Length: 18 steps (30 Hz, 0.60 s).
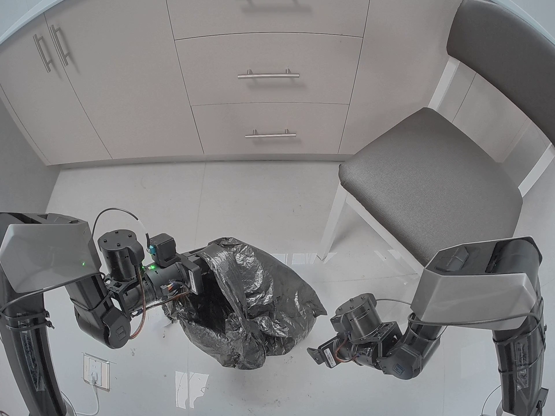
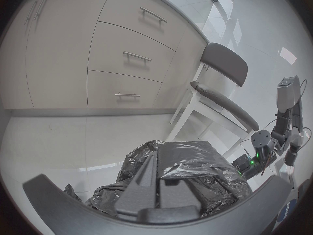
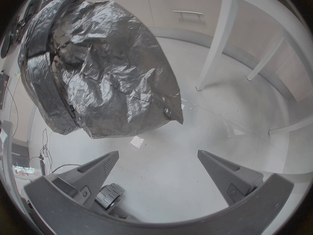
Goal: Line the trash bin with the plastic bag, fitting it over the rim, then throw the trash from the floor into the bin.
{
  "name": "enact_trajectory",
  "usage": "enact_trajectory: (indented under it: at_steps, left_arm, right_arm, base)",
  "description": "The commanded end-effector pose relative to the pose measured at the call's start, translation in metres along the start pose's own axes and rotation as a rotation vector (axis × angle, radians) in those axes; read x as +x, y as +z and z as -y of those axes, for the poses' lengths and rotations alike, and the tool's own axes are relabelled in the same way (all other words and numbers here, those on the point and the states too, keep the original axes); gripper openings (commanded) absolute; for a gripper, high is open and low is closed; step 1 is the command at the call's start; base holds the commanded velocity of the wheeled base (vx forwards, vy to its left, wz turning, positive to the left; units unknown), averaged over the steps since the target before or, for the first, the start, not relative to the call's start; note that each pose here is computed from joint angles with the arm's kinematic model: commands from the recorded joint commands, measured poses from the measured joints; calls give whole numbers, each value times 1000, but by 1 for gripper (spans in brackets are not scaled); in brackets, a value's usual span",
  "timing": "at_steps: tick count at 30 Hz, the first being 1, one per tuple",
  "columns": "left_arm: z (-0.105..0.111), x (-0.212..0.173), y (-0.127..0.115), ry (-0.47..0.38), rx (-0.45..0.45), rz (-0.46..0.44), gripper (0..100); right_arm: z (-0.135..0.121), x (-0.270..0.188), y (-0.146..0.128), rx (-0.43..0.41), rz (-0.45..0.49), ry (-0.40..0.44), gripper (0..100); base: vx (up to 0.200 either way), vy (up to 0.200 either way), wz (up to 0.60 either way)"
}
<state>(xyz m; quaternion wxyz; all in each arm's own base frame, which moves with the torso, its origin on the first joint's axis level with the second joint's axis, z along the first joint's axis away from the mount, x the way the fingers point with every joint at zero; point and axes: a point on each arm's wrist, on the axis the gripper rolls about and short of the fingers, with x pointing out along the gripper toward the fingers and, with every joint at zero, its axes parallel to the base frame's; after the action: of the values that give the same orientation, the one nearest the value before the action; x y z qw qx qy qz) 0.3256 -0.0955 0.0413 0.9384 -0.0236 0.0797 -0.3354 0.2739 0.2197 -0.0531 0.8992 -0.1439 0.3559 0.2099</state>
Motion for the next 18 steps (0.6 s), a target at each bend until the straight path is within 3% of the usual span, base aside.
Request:
enact_trajectory:
  at_steps: [1, 7, 12, 18]
  left_arm:
    - [-1, 0, -1, 0, -1, -2, 0]
    - [-2, 2, -5, 2, -4, -10, 0]
    - [-3, 2, -6, 4, -7, -13, 0]
    - [-3, 1, -4, 5, -4, -9, 0]
  right_arm:
    - [-10, 9, -8, -25, -16, 14, 100]
    - [-22, 15, -1, -97, 48, -15, 100]
    - [-29, 17, -4, -159, 47, -7, 100]
    - [-37, 16, -2, -179, 61, -21, 100]
  base:
    - [0, 0, 0]
    - [0, 0, 0]
    - [0, 0, 0]
    - [0, 0, 0]
